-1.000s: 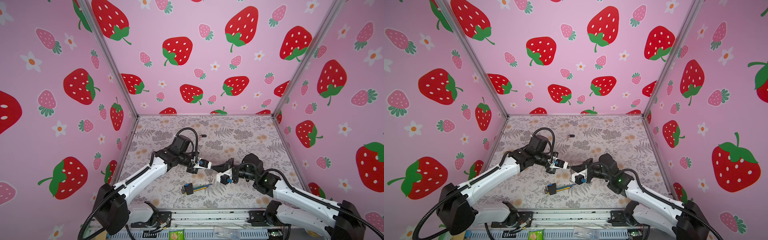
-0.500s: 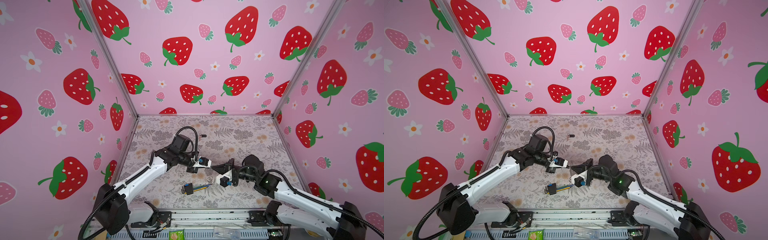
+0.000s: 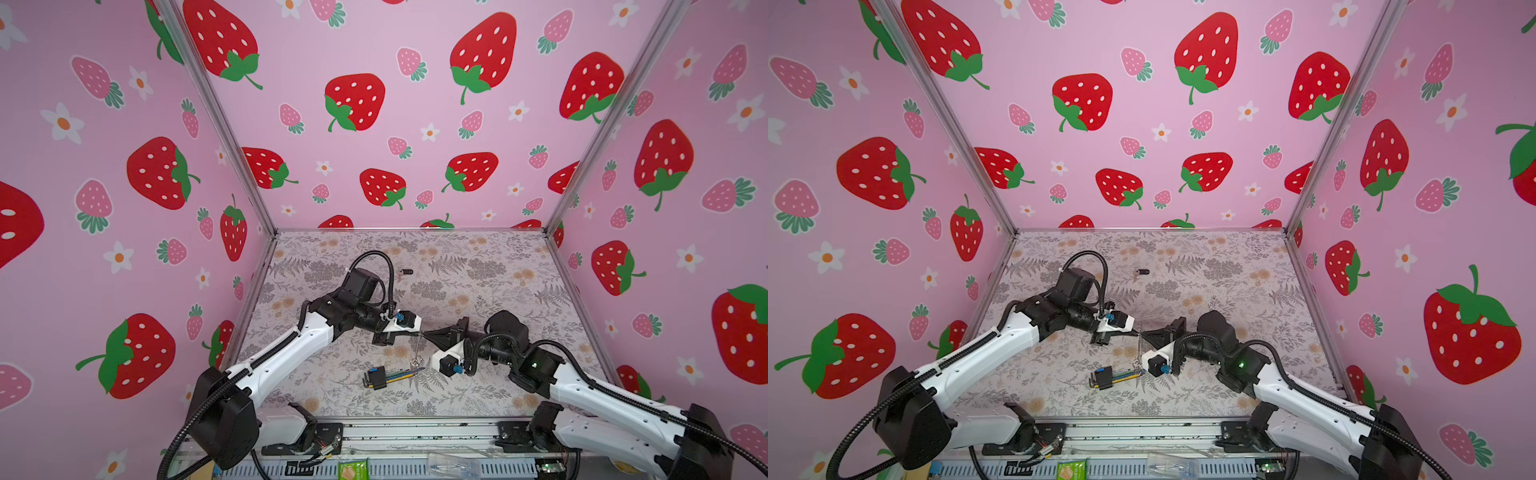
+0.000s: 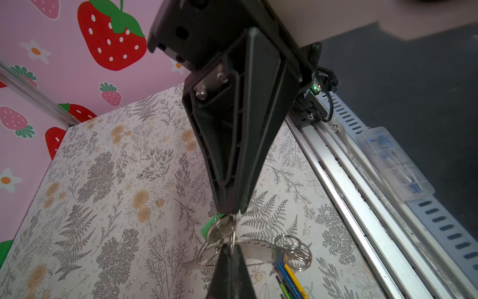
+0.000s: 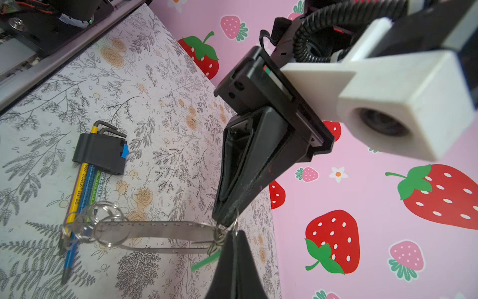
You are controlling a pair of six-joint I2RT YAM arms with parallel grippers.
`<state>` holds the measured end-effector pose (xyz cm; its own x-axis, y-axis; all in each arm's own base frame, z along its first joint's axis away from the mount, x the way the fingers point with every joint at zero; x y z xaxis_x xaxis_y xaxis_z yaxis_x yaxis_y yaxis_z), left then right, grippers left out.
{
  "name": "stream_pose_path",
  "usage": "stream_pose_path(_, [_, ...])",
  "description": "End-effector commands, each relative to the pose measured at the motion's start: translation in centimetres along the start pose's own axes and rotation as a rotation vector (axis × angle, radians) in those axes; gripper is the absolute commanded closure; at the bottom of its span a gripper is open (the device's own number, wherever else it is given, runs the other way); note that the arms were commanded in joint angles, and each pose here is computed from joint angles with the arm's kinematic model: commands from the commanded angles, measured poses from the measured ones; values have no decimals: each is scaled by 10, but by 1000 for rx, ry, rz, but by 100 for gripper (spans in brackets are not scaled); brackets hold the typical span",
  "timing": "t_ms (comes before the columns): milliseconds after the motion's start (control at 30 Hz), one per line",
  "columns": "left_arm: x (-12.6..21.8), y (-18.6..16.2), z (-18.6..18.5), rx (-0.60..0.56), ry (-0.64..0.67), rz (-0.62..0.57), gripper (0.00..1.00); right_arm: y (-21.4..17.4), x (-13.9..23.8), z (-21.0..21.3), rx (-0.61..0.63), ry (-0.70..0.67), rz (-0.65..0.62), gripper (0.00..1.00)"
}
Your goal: Put the keys on the keyring
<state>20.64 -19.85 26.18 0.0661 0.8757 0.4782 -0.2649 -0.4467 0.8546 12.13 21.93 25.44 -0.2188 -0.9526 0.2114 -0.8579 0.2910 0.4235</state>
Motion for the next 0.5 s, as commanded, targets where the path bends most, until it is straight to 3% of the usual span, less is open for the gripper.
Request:
stream_pose_path(0, [8,16,7,-22,-7,-59,100,-4,1,14,5,54,26,100])
stream_pose_path(467, [9,17,7,-40,2,-59,100,-12,-2,16,-26,33,99,100])
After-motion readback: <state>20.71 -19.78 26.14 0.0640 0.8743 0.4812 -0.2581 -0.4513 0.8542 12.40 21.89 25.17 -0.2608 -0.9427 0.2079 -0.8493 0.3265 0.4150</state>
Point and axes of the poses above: each gripper's point midway between its finger pads, its own x axis back along the fingers, its own z axis along the line the jaws close on, y = z × x, the point moved 10 cm from there along x, back along the fingers, and after that the axes turned 5 degrees about x, right-handed, at the moved point
